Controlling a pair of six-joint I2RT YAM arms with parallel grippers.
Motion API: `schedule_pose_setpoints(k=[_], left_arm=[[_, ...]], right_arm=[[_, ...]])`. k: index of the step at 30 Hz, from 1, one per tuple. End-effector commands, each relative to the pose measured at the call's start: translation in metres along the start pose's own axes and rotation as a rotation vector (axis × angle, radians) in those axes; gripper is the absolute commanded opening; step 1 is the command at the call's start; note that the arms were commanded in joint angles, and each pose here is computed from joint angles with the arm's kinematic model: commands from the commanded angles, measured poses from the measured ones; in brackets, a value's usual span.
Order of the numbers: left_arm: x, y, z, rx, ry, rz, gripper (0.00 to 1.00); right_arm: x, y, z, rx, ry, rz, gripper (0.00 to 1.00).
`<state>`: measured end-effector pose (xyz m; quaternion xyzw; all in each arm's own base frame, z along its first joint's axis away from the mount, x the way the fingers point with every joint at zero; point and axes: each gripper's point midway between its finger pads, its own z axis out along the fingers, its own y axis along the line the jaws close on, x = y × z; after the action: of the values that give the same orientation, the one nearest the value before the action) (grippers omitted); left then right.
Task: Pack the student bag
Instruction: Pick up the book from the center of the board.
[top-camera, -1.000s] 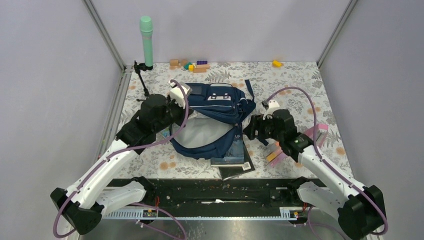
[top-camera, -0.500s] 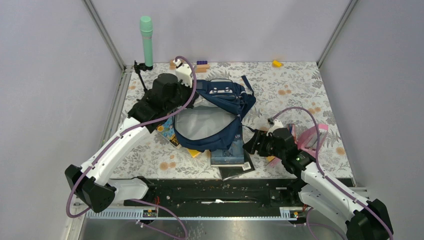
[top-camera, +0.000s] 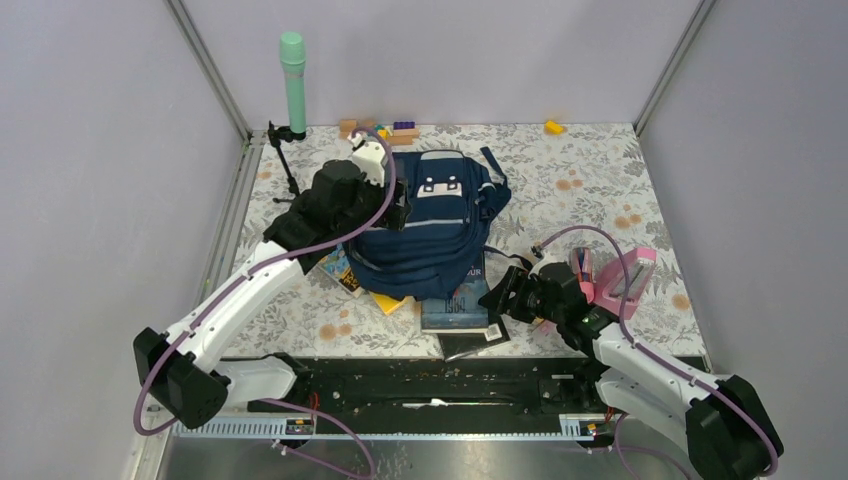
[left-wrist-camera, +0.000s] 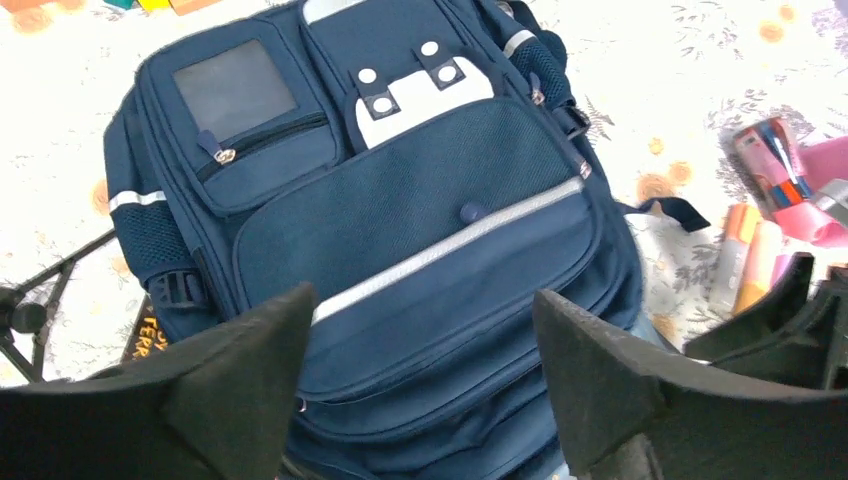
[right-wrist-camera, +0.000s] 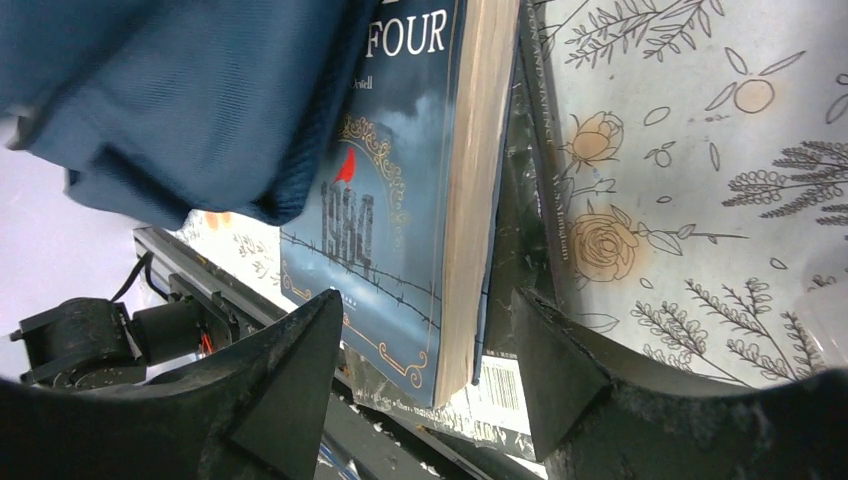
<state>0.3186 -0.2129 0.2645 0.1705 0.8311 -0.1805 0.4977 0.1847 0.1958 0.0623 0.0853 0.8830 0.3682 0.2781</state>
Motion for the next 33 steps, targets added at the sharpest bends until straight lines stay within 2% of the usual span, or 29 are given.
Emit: schedule_pose_setpoints(k=[1, 3, 9, 13, 16, 22, 29, 33], left_arm=[[-0.020, -0.017, -0.030, 0.026, -0.121, -0.004, 0.90], [-0.007, -0.035, -0.046, 0.055, -0.116, -0.060, 0.92], [0.098, -0.096, -0.060, 0.275, 0.040, -0.511, 0.89], [0.146, -0.124, -0.067, 0.371, 0.101, -0.683, 0.88], [0.162, -0.138, -0.070, 0.405, 0.133, -0.706, 0.88], [0.214, -0.134, -0.056, 0.311, 0.257, -0.754, 0.91], [0.236, -0.128, -0.045, 0.290, 0.255, -0.799, 0.91], [0.239, -0.133, -0.038, 0.338, 0.231, -0.822, 0.92]], right_arm=[[-0.002, 0.016, 0.002, -0.070, 0.000, 0.004, 0.69], [-0.001, 0.016, 0.002, -0.067, 0.004, 0.004, 0.69], [0.002, 0.014, 0.001, -0.070, 0.006, 0.014, 0.69], [0.004, 0.013, 0.002, -0.069, 0.014, 0.021, 0.69], [0.006, 0.012, 0.003, -0.070, 0.025, 0.023, 0.68], [0.007, 0.014, 0.002, -0.077, 0.025, 0.034, 0.67], [0.004, 0.017, -0.003, -0.074, 0.014, 0.028, 0.67], [0.004, 0.017, -0.003, -0.073, 0.014, 0.024, 0.67]])
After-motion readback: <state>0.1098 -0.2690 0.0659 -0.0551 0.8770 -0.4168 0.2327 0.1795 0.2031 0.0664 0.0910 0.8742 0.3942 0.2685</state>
